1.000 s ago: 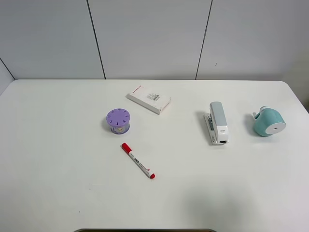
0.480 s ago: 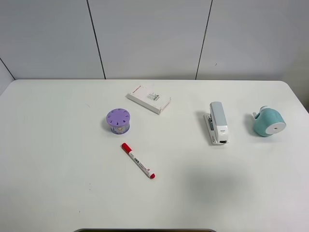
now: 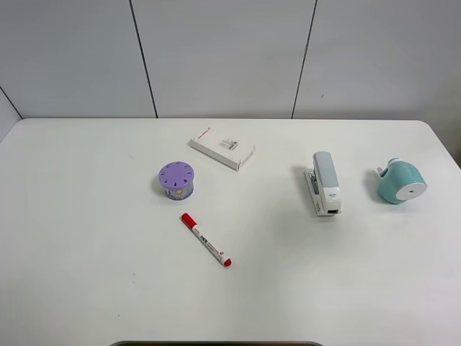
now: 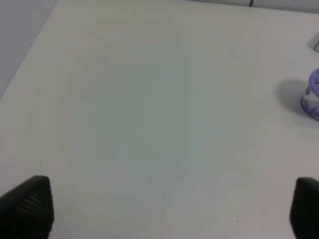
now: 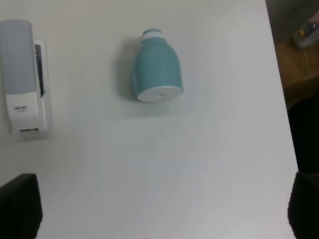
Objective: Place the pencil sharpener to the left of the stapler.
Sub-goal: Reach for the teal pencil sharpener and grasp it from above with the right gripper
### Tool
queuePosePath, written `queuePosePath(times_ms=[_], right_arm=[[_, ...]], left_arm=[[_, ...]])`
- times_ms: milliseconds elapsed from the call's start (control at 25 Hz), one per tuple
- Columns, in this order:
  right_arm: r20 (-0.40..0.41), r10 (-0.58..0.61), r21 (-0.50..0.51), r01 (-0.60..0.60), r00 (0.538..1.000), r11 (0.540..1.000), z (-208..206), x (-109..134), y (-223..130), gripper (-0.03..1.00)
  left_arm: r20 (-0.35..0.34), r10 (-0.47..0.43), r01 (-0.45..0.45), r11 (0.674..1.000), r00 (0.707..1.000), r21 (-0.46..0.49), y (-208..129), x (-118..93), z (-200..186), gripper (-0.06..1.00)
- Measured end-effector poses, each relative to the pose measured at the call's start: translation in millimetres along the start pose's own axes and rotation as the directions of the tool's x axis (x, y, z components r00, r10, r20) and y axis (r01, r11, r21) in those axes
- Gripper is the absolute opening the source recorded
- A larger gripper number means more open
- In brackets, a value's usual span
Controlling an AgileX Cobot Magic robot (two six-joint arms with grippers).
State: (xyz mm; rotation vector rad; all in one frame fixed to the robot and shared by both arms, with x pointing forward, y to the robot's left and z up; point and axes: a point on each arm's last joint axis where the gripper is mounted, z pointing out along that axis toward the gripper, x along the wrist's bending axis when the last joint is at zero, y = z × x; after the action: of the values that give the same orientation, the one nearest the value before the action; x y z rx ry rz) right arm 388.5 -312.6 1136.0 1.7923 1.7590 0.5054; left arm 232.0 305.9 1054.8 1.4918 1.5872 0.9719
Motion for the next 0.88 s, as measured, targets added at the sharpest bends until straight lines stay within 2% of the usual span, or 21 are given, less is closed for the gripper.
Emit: queuePosePath(times_ms=[160,360,440,680,720,880], right_arm=[[0.008,0.004,0.055,-0.004,1.0,0.998,14.5,-2.6,21.5,0.99],[-0.012,0.045,0.131,-0.043,0.999,0.99,37.5,-19.8,37.5,0.99],[-0.051,0.068,0.174,-0.058,0.996,0.983,58.1,-27.8,40.8,0.99],[-0.084,0.051,0.216,-0.031,0.995,0.976,100.1,-32.6,48.4,0.99],[-0.097,0.043,0.259,-0.017,0.994,0.966,120.3,-33.0,48.2,0.99],[-0.117,0.042,0.329,-0.001,0.992,0.944,155.1,-33.6,46.7,0.99]], left_arm=[[0.0,0.0,0.0,1.0,1.0,0.0,0.0,0.0,0.0,0.95],[0.0,0.0,0.0,1.0,1.0,0.0,0.0,0.0,0.0,0.95],[0.0,0.0,0.0,1.0,1.0,0.0,0.0,0.0,0.0,0.95],[0.0,0.0,0.0,1.0,1.0,0.0,0.0,0.0,0.0,0.95],[0.0,0.0,0.0,1.0,1.0,0.0,0.0,0.0,0.0,0.95],[0.0,0.0,0.0,1.0,1.0,0.0,0.0,0.0,0.0,0.95]])
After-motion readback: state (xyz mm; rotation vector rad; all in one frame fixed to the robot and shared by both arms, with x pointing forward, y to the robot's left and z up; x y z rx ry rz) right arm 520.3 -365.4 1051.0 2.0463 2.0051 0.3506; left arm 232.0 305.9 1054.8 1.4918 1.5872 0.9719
